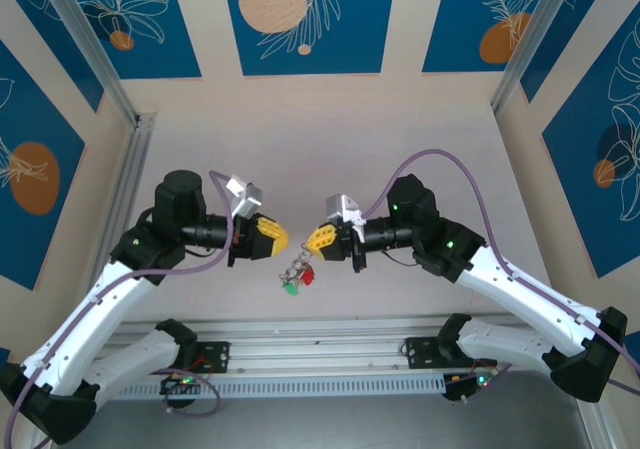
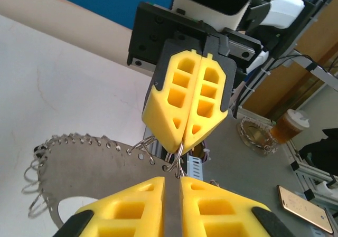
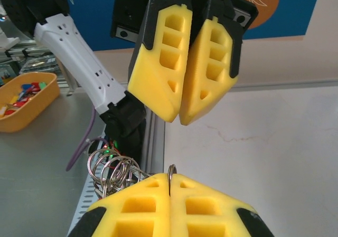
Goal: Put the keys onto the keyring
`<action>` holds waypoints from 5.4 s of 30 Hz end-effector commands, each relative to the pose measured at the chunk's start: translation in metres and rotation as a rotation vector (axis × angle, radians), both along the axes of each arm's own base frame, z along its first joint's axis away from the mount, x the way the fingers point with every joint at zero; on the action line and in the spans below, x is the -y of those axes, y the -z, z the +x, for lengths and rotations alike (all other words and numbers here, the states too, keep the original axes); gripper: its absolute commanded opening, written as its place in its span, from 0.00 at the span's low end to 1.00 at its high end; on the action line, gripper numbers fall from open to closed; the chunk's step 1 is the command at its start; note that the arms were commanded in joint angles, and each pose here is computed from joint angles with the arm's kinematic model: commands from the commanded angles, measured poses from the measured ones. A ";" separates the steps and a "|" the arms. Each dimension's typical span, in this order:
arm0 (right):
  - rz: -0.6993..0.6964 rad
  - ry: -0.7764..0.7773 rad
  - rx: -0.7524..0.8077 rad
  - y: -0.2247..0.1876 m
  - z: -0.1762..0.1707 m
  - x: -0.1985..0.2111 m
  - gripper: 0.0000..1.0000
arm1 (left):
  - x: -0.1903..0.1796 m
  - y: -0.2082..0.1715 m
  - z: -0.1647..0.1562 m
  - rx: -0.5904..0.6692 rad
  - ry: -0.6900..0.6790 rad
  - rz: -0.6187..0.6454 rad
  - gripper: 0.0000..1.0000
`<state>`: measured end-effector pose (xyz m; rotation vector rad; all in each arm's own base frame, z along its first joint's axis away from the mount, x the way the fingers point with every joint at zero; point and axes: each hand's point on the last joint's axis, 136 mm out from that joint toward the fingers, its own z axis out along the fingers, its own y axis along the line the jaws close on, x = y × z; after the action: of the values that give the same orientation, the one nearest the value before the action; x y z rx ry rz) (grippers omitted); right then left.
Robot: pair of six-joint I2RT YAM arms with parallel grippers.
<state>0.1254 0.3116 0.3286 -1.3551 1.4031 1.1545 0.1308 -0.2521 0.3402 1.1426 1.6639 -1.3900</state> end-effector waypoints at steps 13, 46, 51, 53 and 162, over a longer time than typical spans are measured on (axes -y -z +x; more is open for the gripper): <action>0.131 -0.098 0.045 -0.047 -0.019 0.004 0.00 | 0.027 -0.015 -0.028 0.121 0.153 0.008 0.22; 0.129 -0.125 0.030 -0.049 -0.024 0.004 0.00 | 0.026 -0.013 -0.020 0.230 0.121 0.102 0.28; 0.126 -0.132 0.025 -0.049 -0.024 0.003 0.00 | 0.027 -0.015 -0.020 0.237 0.123 0.097 0.24; 0.126 -0.137 0.023 -0.049 -0.025 0.002 0.00 | 0.027 -0.017 -0.021 0.238 0.128 0.092 0.23; 0.179 -0.108 -0.049 -0.057 -0.031 0.020 0.17 | 0.021 -0.048 -0.020 0.358 0.024 -0.076 0.00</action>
<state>0.1090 0.2919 0.3670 -1.2484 1.3495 1.3423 0.1159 -0.2734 0.3747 1.2906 1.4176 -1.1700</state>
